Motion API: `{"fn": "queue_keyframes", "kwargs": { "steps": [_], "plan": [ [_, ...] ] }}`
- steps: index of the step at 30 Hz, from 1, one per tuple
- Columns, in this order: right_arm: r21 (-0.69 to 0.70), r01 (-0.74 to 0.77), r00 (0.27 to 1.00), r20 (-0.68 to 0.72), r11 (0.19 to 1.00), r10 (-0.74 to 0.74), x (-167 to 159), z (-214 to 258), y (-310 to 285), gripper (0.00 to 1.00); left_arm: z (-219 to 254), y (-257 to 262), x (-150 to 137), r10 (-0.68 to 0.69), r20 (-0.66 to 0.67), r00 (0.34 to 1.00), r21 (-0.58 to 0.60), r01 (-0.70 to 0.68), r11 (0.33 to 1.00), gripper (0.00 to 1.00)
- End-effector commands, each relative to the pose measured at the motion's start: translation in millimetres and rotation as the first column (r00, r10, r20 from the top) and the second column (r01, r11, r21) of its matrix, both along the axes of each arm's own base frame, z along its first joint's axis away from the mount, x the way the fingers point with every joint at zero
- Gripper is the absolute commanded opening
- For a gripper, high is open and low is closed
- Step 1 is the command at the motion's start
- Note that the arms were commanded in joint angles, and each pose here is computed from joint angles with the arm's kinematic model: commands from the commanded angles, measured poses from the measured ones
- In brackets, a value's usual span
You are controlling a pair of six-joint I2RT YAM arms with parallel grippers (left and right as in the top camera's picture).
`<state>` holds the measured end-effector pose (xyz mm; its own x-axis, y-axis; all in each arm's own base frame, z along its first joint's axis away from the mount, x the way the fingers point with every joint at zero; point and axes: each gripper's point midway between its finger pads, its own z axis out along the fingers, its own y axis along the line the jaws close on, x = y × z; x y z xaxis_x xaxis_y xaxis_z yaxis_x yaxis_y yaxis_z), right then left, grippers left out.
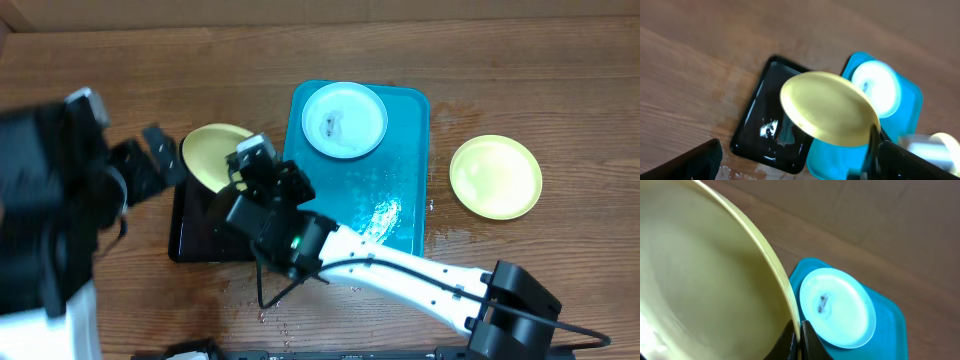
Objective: Clean dirty plates on tray and stack at the side
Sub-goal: 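Lift the second yellow plate with the right gripper and stack it on the first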
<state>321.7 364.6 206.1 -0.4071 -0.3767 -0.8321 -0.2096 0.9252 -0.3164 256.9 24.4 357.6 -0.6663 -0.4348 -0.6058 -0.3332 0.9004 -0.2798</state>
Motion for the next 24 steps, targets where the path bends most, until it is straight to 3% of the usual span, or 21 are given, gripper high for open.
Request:
{"fn": "queue_keyframes", "kwargs": {
  "steps": [1, 6, 13, 17, 20, 24],
  "plan": [
    [0.182, 0.005, 0.990, -0.141, 0.983, 0.021, 9.4, -5.8, -3.4, 0.04, 41.1, -1.0, -39.1, 0.000, 0.166, 0.986, 0.057, -0.010, 0.998, 1.00],
    [0.435, 0.136, 0.941, -0.337, 0.890, 0.021, 23.4, 5.1, -23.5, 0.04, 54.7, -2.3, -60.6, 0.006, 0.235, 0.972, 0.075, -0.024, 0.997, 1.00],
    [0.616, 0.356, 0.859, -0.512, 0.703, 0.014, 70.8, 58.2, -167.8, 0.04, 56.1, -1.5, -63.0, 0.011, 0.242, 0.970, 0.079, -0.031, 0.996, 1.00],
    [0.534, 0.626, 0.720, -0.675, 0.568, -0.161, 74.5, 30.3, -291.5, 0.04, 55.6, -1.3, -62.4, 0.011, 0.240, 0.971, 0.079, -0.031, 0.996, 1.00],
    [0.414, 0.787, 0.571, -0.768, 0.458, -0.288, 59.1, -1.6, -382.1, 0.04, 55.6, -1.3, -62.4, 0.011, 0.240, 0.971, 0.079, -0.031, 0.996, 1.00],
    [0.258, 0.917, 0.356, -0.872, 0.304, -0.335, 25.0, -49.5, -448.9, 0.04, 54.9, -1.2, -61.2, 0.011, 0.236, 0.972, 0.079, -0.031, 0.996, 1.00]
  ]
}}
